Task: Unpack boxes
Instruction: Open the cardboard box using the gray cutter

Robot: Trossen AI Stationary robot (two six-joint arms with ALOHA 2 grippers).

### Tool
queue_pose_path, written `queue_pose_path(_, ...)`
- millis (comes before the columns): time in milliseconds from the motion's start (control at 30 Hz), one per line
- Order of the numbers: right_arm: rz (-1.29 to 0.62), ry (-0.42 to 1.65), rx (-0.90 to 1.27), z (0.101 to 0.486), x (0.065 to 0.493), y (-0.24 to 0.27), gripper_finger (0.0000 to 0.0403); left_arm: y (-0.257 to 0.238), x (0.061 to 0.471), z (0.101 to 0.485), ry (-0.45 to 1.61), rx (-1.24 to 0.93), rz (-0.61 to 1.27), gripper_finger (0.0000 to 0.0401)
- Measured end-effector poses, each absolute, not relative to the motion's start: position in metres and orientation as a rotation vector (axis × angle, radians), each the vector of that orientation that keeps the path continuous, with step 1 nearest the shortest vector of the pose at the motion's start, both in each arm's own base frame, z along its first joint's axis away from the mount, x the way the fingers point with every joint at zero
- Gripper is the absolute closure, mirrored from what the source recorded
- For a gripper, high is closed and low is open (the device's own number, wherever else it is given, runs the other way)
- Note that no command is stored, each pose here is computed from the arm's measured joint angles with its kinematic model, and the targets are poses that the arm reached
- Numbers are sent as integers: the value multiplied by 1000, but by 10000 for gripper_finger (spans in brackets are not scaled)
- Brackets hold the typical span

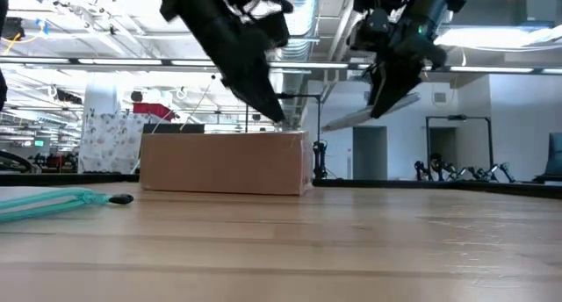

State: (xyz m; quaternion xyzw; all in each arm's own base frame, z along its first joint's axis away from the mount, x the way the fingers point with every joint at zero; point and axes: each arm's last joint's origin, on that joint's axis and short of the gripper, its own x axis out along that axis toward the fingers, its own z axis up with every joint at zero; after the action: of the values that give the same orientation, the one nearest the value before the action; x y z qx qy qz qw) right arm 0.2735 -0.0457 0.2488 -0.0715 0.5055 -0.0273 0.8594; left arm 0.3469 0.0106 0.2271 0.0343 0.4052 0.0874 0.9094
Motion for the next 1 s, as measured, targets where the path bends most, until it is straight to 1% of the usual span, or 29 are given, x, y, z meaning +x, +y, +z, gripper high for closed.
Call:
queue_pose_path(133,-104,970,-111,272,266,-46,279,10,326,263,872,38,219,297)
queue_pose_path(233,-141,881,-68,279,270,-48,279,21,303,282,920,97,346,296)
queue_pose_path(333,-114,829,-8,273,280,-47,279,42,281,289,956,172,516,297)
queue_pose_path(433,-87,801,13,260,297,-43,279,71,267,292,951,181,609,297)
queue_pose_path(567,-66,768,12,243,318,-38,279,120,253,284,927,156,675,297)
queue_pose_path(733,-65,727,61,226,338,-31,279,176,246,273,823,100,646,297)
queue_pose_path(900,-64,794,118,204,346,-21,279,214,249,251,789,85,636,297)
queue_pose_path(1000,-70,794,153,201,348,-18,279,229,251,233,824,75,645,297)
